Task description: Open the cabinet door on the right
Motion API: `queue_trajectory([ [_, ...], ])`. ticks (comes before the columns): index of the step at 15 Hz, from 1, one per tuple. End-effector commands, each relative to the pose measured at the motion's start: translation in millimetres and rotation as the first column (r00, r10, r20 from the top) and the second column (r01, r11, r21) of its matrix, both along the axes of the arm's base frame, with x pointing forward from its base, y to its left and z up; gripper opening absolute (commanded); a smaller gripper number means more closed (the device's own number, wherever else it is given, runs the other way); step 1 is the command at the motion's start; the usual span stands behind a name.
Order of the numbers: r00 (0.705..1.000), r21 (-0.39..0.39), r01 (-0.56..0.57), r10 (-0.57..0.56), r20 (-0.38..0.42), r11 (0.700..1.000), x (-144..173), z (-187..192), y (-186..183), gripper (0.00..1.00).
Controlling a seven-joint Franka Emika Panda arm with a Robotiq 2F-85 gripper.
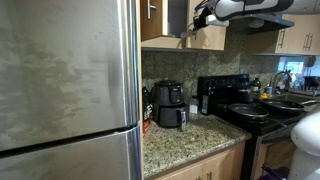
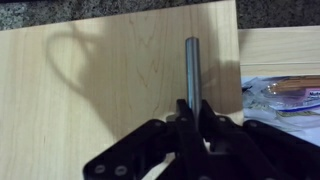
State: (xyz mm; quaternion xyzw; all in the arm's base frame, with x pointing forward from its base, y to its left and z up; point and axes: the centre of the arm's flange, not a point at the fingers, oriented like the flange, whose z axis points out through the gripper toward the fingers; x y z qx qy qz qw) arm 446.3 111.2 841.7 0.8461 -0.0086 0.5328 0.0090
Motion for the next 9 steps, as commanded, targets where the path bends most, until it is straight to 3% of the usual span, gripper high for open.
queue_trajectory([
  [1, 1.0, 0.0, 0.0, 0.0, 0.0, 1.0, 0.0, 0.0, -0.1, 0.04],
  [4, 0.988, -0.024, 0.15, -0.15, 0.022, 0.988, -16.2, 6.8, -31.5, 0.04],
  [9, 0.98, 0.031, 0.198, -0.198, 0.014, 0.98, -60.1, -4.9, -57.0, 0.04],
])
